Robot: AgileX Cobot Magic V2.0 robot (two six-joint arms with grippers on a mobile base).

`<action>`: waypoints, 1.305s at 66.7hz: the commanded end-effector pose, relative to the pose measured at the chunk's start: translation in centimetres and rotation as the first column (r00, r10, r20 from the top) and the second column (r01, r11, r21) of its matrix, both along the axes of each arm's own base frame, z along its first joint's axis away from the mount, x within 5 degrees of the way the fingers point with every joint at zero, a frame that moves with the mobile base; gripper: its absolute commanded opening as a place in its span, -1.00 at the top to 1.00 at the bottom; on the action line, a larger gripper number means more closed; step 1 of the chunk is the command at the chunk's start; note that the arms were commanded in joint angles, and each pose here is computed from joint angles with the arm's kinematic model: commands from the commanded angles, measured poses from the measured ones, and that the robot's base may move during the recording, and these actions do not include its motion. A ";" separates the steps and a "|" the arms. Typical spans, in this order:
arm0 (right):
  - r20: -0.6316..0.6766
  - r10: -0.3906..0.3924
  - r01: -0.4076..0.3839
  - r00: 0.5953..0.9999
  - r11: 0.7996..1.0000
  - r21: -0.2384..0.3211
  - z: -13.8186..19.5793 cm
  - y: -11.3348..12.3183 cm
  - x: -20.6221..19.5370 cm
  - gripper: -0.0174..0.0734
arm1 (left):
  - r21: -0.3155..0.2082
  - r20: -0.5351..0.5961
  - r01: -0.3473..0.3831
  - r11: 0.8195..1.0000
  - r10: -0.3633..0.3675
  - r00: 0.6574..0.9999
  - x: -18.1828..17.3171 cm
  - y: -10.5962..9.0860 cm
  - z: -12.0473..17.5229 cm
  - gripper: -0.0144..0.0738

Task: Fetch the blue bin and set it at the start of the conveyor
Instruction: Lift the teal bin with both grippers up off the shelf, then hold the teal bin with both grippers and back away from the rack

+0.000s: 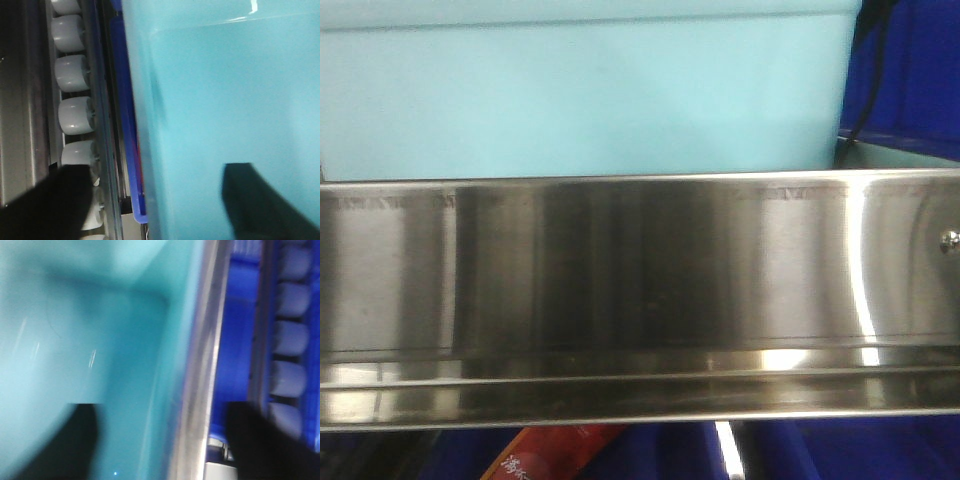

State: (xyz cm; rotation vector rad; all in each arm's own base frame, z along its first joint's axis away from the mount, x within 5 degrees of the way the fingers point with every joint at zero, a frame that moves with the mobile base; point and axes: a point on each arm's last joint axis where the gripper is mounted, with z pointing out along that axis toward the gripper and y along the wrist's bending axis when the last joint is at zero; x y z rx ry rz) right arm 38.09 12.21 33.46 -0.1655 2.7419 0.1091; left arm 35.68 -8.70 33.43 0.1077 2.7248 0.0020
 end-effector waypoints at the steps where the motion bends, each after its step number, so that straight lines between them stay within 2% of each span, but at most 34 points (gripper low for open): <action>1: 0.004 -0.006 0.006 1.000 1.000 0.002 0.0 -0.1 0.2 0.35 | -0.015 0.014 -0.006 1.000 0.006 1.000 -0.1 0.0 0.5 0.11; 9: 0.002 -0.006 0.006 1.000 1.000 0.001 -0.1 -0.1 0.3 0.93 | -0.015 0.014 -0.006 1.000 0.006 1.000 -0.1 0.0 0.5 0.73; 11: 0.002 -0.006 0.006 1.000 1.000 0.001 -0.1 -0.1 0.3 0.98 | -0.015 0.014 -0.006 1.000 0.006 1.000 -0.1 0.0 0.5 0.94; 23: 0.013 -0.006 0.006 1.000 1.000 0.005 0.4 -0.2 0.0 0.95 | -0.014 0.010 -0.007 1.000 0.007 1.000 -0.3 0.0 0.6 0.93; 30: 0.043 -0.007 0.006 0.999 1.000 0.013 1.6 -0.4 -0.6 0.95 | -0.023 0.034 -0.005 1.000 0.006 0.999 -1.0 0.1 1.7 0.93; 42: 0.145 -0.011 0.008 0.989 1.000 0.019 5.4 -1.4 -2.9 0.95 | -0.067 0.128 0.005 0.998 0.003 0.992 -3.7 0.5 5.4 0.93; 59: 0.277 -0.018 0.001 0.961 0.998 0.063 10.5 -3.0 -8.1 0.95 | -0.112 0.265 0.084 0.990 -0.052 0.963 -9.6 -0.1 10.6 0.93; 68: 0.295 -0.007 -0.016 0.955 0.997 0.073 11.3 -3.5 -11.0 0.95 | -0.133 0.324 0.113 0.985 -0.064 0.944 -12.2 -0.5 12.5 0.93; 75: 0.299 0.025 -0.051 0.954 0.996 0.079 11.4 -3.2 -13.0 0.95 | -0.112 0.372 0.104 0.988 -0.055 0.927 -13.6 -0.4 13.4 0.93; 87: 0.286 0.051 -0.076 0.957 0.994 0.078 11.0 -2.7 -13.7 0.95 | -0.106 0.378 0.077 0.991 -0.031 0.925 -13.5 -0.2 13.4 0.93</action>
